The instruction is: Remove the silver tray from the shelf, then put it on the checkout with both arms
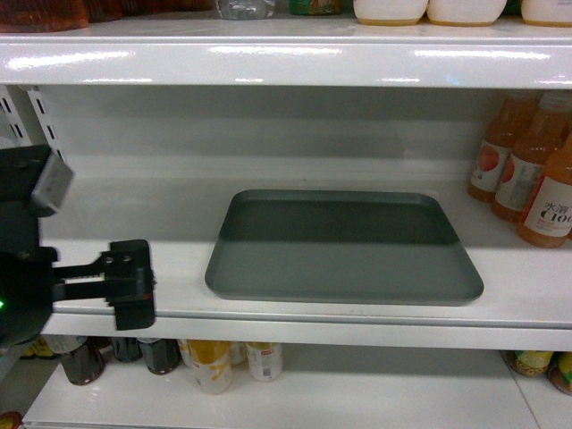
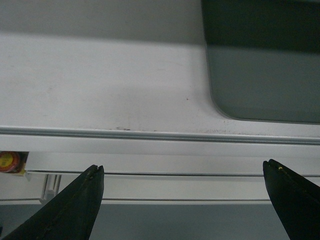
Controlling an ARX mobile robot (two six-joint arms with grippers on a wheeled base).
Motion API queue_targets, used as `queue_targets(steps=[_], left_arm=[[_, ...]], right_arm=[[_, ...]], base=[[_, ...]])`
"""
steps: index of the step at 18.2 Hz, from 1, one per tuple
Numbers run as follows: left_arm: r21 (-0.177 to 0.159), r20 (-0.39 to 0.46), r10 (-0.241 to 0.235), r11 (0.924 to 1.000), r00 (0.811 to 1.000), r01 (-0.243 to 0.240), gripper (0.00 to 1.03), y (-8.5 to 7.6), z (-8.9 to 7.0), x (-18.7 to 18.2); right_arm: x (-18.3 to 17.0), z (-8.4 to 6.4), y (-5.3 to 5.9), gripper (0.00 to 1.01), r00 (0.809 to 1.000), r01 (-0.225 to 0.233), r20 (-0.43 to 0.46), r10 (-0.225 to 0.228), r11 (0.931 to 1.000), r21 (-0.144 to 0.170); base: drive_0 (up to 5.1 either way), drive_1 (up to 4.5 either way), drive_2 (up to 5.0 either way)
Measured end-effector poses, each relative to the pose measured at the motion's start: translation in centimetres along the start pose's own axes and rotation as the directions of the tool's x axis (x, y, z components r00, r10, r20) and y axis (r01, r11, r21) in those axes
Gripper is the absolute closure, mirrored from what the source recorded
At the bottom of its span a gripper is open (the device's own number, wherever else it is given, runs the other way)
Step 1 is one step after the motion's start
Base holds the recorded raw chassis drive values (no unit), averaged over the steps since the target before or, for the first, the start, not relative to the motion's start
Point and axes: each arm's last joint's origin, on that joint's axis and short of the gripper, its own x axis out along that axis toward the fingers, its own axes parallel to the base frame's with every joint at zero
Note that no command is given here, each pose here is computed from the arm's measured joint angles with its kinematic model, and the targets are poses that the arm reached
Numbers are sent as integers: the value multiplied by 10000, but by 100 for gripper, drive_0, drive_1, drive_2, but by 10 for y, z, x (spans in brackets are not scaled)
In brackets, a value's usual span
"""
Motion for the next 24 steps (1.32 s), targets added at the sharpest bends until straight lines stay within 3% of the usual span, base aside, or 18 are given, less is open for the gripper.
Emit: queue_targets(steps=[6, 10, 12, 13, 16, 21, 24], left_arm=[[199, -271, -44, 9998, 9996, 49, 5, -9, 6, 29], [301, -600, -157, 9994, 9981, 175, 5, -25, 24, 83], [423, -674, -202, 9988, 9975, 231, 5, -35, 35, 107], [495, -802, -260, 9983, 9964, 300, 5, -43, 41, 122], [548, -1378, -236, 9980, 9902, 314, 5, -54, 46, 158], [572, -1828, 76, 9984, 9831, 29, 5, -53, 47, 188], [568, -1965, 74, 9984, 9805, 39, 6, -56, 51, 192]], right_arm=[[30, 3, -1, 3, 9985, -86, -534, 100, 9996, 276], [89, 24, -1, 3, 9965, 150, -830, -98, 9979, 624], [117, 31, -3, 3, 9934, 195, -1143, -86, 9953, 947], [138, 35, -5, 3, 9912, 403, -1293, -266, 9938, 1041], [185, 41, -6, 3, 9822, 676, -1809, -500, 9934, 928], [224, 48, 0, 3, 9719, 667, -2309, -466, 9945, 802], [248, 48, -4, 3, 9575, 801, -2844, -488, 9918, 992]], base=[[0, 0, 0], [0, 0, 0], [0, 0, 0], [0, 0, 0], [0, 0, 0], [0, 0, 0], [0, 0, 0]])
